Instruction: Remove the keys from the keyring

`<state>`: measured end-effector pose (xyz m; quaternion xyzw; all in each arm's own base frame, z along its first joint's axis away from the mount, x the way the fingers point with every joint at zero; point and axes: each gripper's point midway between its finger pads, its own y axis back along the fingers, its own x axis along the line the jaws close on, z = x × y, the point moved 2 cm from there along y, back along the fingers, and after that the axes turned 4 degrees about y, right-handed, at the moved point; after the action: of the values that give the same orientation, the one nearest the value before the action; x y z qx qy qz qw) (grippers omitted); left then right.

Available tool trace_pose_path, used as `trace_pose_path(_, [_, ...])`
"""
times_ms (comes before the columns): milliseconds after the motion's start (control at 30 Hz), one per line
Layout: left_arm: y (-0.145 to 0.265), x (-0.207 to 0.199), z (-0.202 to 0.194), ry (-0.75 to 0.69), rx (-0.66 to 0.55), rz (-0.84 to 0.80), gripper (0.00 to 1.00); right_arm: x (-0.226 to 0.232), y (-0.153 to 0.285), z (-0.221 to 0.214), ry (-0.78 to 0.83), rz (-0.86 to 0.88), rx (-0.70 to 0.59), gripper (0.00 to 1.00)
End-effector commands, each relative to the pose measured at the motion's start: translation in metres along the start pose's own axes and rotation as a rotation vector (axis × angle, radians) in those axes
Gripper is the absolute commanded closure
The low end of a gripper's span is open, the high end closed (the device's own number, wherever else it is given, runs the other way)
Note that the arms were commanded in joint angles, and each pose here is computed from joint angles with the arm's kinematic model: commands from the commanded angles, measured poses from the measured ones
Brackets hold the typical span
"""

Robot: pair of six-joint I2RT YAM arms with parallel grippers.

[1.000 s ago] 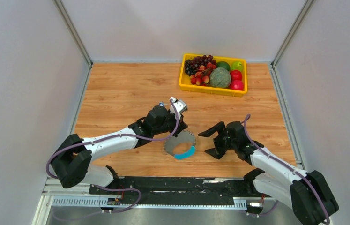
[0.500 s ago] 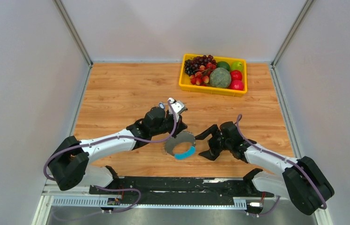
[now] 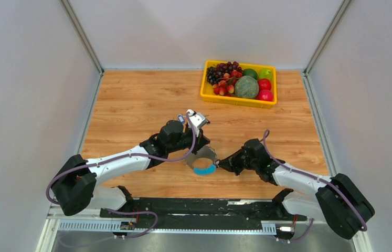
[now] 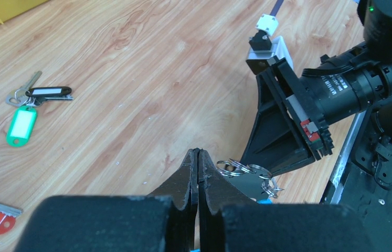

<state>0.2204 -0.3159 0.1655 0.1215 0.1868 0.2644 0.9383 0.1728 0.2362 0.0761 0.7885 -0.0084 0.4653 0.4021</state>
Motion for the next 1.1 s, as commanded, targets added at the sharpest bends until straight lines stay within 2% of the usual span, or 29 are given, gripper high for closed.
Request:
trace_pose_path(0, [0.003, -0.009, 0.021, -0.027, -0.08, -0.033, 1.0, 0.014, 0.008, 0.004, -0.009, 0.077, -0.053, 1.0])
trace_pose_path(167, [0.001, -0.008, 0.019, -0.025, -0.072, -0.034, 1.0, 0.018, 0.018, 0.017, 0.058, 0.022, -0.168, 1.0])
trace_pose_path(533, [-0.011, -0.001, 0.008, -0.006, -0.01, -0.006, 1.0, 0.056, 0.06, 0.047, 0.309, -0.007, -0.485, 1.0])
trace_pose_path(833, [-0.01, 0.004, 0.007, 0.007, -0.014, 0.031, 1.0, 0.092, 0.081, 0.052, 0.545, 0.013, -0.62, 1.0])
trace_pose_path(900, [-0.009, 0.007, 0.008, 0.01, -0.02, 0.049, 0.95, 0.109, 0.088, 0.046, 0.652, 0.07, -0.629, 1.0])
trace_pose_path(933, [-0.008, 0.008, 0.009, 0.012, -0.025, 0.059, 0.85, 0.118, 0.091, 0.041, 0.725, 0.106, -0.627, 1.0])
trace_pose_path(967, [-0.008, 0.008, 0.01, 0.011, -0.031, 0.061, 0.79, 0.126, 0.094, 0.037, 0.777, 0.139, -0.625, 1.0])
trace_pose_path(1000, [-0.006, 0.008, 0.01, 0.011, -0.037, 0.059, 0.67, 0.132, 0.097, 0.032, 0.847, 0.17, -0.619, 1.0])
trace_pose_path(1067, [-0.004, 0.006, 0.012, 0.007, -0.056, 0.045, 0.54, 0.148, 0.105, 0.021, 0.965, 0.245, -0.604, 1.0])
